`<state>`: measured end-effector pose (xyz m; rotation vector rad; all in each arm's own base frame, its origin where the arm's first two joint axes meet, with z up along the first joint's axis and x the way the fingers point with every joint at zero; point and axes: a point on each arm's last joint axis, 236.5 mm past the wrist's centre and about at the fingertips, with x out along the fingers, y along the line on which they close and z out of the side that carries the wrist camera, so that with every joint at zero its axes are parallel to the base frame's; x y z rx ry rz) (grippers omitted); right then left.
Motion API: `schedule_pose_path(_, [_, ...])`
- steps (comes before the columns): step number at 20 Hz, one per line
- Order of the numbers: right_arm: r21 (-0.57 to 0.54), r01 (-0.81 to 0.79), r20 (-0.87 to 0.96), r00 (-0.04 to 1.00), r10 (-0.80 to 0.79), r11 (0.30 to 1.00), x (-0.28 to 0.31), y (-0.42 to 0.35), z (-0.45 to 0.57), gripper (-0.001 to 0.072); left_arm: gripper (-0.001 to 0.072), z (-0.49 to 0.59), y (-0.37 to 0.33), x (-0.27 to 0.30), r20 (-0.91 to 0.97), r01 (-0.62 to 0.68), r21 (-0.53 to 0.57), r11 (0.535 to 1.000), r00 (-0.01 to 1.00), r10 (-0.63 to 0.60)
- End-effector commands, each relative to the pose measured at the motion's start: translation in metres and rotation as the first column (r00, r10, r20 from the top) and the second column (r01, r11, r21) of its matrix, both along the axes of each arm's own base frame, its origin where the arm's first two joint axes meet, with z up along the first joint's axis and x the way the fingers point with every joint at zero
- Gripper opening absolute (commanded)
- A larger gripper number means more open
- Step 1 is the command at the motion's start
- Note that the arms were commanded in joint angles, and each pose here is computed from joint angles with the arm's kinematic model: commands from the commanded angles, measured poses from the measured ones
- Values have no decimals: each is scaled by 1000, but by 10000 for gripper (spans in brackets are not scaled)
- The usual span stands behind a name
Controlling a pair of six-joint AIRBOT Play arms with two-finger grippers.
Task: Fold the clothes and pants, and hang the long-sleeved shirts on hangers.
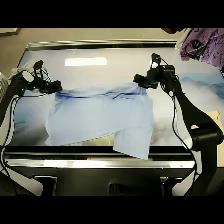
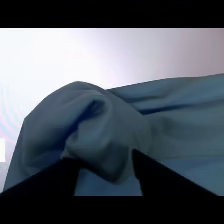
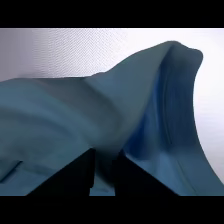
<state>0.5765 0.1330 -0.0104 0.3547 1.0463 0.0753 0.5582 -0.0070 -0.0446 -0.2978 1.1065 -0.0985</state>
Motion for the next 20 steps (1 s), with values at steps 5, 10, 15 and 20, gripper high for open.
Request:
schedule_pose_path(5, [2, -291, -121, 950, 289, 957, -76, -77, 59, 320, 617, 58, 62, -42, -78, -37, -16, 999, 996, 36])
schedule_pose_path(10, [321, -94, -221, 960, 171, 942, -164, -130, 34, 329, 617, 53, 105, -132, -190, -194, -55, 979, 965, 181])
schedule_pose_path(15, [461, -22, -316, 930, 187, 887, -225, -102, -43, 410, 616, 32, 110, -191, -280, -257, -59, 964, 932, 231])
schedule_pose_path(20, [468, -84, -363, 889, 278, 880, -248, -72, -86, 416, 617, 31, 108, -196, -307, -267, -65, 962, 922, 235])
